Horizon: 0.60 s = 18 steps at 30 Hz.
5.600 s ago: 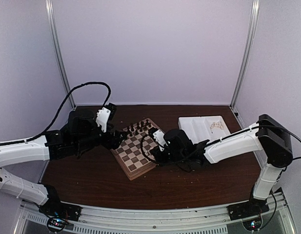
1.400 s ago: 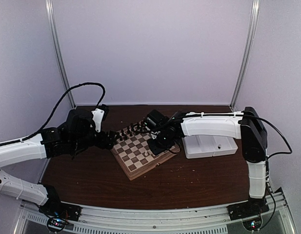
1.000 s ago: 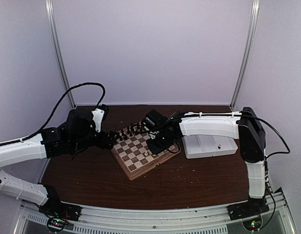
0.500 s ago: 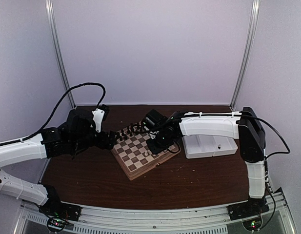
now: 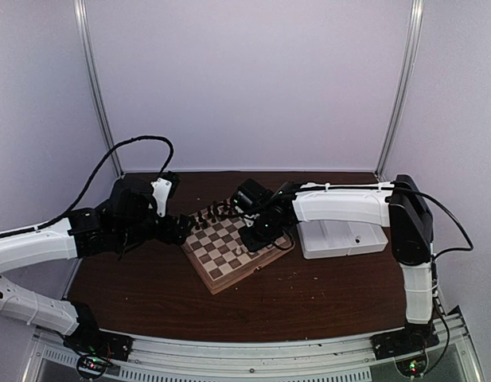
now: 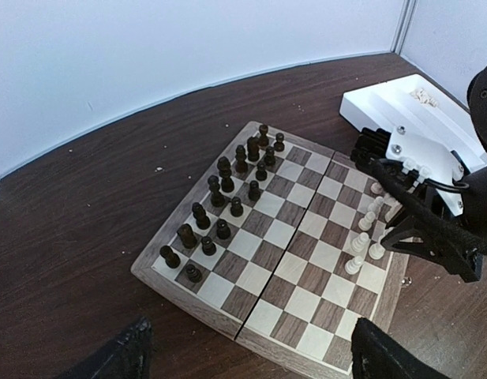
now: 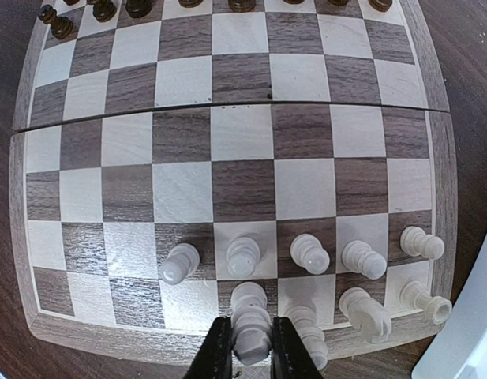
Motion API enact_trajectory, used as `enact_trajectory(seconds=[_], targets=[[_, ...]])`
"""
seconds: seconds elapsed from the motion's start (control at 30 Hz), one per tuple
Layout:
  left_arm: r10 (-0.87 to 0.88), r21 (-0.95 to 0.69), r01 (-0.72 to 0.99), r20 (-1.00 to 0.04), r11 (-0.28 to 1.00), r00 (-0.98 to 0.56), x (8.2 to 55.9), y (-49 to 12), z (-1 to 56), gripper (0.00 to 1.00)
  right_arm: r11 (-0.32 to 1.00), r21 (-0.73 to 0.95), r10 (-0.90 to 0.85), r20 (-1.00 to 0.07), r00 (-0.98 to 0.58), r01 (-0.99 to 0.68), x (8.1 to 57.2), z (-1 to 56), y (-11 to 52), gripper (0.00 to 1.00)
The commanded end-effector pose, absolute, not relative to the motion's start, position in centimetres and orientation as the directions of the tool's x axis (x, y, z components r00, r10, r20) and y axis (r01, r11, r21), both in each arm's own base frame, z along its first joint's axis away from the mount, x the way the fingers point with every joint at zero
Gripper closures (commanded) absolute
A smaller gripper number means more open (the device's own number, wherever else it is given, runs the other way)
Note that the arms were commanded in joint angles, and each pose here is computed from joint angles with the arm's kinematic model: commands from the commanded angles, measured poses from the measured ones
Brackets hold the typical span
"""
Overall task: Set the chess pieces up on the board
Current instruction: Adjust the chess piece on the chessboard.
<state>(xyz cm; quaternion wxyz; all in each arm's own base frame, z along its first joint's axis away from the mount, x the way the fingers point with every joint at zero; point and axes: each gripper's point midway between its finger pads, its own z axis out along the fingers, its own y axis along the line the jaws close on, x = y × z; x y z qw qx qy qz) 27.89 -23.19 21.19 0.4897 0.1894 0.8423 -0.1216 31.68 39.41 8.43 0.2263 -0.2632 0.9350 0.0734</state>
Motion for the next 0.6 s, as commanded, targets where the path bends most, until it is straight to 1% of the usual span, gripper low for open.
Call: enact_trajectory(seconds=[0.0,0.57], targets=[[0.173,-0.038,0.444,-0.888,0.895,-0.425,28.47,-23.67,22.47,0.13,0.844,0.005,-0.473,-0.465,-0.748,-0.537,31.14,9.53,39.05,0.89],[0.168,-0.046,0.446,-0.889,0.894,-0.426,28.56,-23.9,22.61,0.13,0.833,-0.009,-0.494,-0.461,-0.737,-0.553,30.45,10.42,38.67,0.9]])
